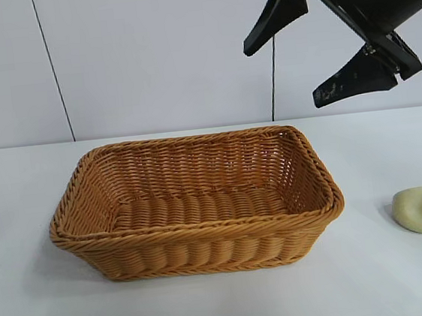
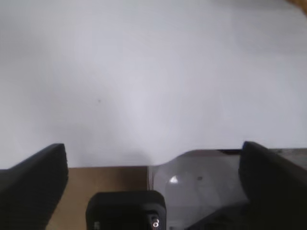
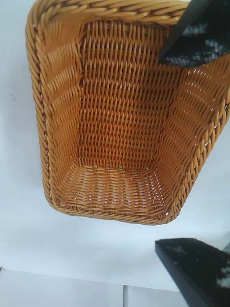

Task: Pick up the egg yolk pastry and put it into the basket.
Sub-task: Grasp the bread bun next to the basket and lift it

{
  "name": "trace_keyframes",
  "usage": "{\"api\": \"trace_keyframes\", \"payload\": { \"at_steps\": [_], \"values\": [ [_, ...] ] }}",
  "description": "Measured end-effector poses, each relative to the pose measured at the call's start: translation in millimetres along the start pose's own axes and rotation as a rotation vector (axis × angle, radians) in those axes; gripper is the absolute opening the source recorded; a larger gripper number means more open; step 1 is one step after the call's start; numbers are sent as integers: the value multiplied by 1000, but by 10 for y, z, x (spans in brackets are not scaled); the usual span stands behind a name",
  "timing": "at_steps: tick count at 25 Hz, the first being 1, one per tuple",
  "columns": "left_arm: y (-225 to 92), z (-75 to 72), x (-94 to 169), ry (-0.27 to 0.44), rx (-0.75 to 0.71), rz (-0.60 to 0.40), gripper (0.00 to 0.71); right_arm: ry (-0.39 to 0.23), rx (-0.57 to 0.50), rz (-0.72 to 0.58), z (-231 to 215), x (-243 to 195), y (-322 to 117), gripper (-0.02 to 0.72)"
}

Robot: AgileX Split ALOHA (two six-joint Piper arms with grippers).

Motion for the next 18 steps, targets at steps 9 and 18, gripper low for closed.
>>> {"api": "trace_keyframes", "payload": {
  "at_steps": [9,18],
  "values": [
    [-560,45,65,-21,-14,-286,695,0,0,0,0,0,0,689],
    [-877,52,414,-50,-33,-630,695,1,0,2,1,0,-3,689]
  ]
}}
Point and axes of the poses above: a point on each arm's last joint axis where the gripper is mounted, x pointing back along that axis away from the gripper, z along the wrist's bending axis when the last joint is at zero, y = z × x, the point moved 4 cm from there along -x, pointing out along that axis toward the gripper, and after that the axes turned 2 degrees about x, right-handed, at the moved point
